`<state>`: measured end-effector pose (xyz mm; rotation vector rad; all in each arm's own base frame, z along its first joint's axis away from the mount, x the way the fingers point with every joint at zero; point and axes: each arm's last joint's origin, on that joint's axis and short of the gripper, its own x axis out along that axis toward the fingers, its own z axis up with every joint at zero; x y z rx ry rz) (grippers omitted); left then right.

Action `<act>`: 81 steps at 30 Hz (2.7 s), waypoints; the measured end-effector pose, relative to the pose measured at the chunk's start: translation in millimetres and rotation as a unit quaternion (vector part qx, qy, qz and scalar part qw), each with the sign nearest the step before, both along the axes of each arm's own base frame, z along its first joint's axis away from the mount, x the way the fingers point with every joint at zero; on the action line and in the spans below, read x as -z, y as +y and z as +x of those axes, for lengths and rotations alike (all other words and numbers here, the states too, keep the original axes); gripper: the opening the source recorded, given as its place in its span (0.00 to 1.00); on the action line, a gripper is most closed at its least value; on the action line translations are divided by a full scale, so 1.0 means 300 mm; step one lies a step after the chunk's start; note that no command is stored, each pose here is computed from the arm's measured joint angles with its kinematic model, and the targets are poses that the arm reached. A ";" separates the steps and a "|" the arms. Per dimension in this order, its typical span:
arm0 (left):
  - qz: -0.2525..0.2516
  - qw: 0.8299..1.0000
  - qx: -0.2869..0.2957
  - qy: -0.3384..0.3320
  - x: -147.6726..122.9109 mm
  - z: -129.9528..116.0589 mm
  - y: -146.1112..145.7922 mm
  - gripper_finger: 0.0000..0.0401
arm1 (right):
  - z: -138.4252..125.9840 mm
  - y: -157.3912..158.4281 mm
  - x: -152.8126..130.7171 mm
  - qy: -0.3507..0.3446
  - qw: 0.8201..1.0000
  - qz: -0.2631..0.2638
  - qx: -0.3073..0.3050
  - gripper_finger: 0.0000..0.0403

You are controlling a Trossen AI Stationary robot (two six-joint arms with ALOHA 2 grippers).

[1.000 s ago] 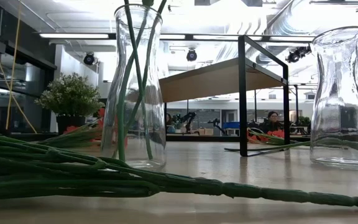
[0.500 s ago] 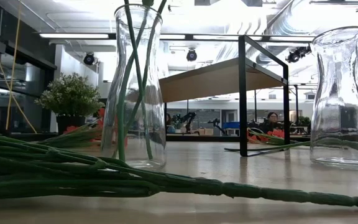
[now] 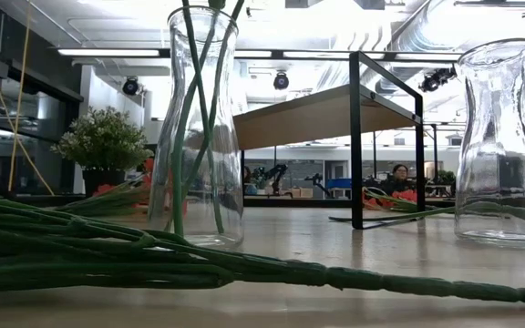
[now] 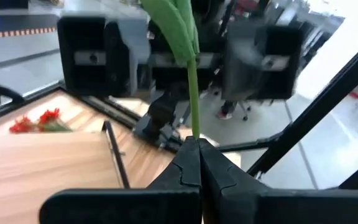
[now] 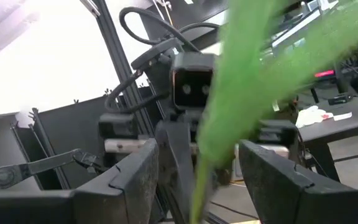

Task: Pick and place flowers into a vace then onto a shelf
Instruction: Put the red tulip into the left transparent vase

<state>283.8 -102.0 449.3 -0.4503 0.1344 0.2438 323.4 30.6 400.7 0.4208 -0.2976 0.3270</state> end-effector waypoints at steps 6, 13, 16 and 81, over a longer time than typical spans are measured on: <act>0.005 1.000 -0.003 0.002 0.008 0.009 -0.004 0.05 | 0.001 0.000 0.002 0.003 1.000 0.000 0.000 0.52; 0.011 1.000 -0.004 -0.003 -0.006 0.005 -0.001 0.05 | 0.002 0.000 0.005 0.008 1.000 -0.001 0.000 0.48; 0.011 1.000 -0.003 -0.010 -0.023 0.000 0.001 0.05 | 0.003 0.002 0.009 0.014 1.000 -0.004 -0.007 0.44; -0.047 0.989 0.107 0.088 -0.023 -0.117 0.023 0.47 | -0.181 0.292 -0.083 -0.101 0.970 -0.140 -0.174 0.00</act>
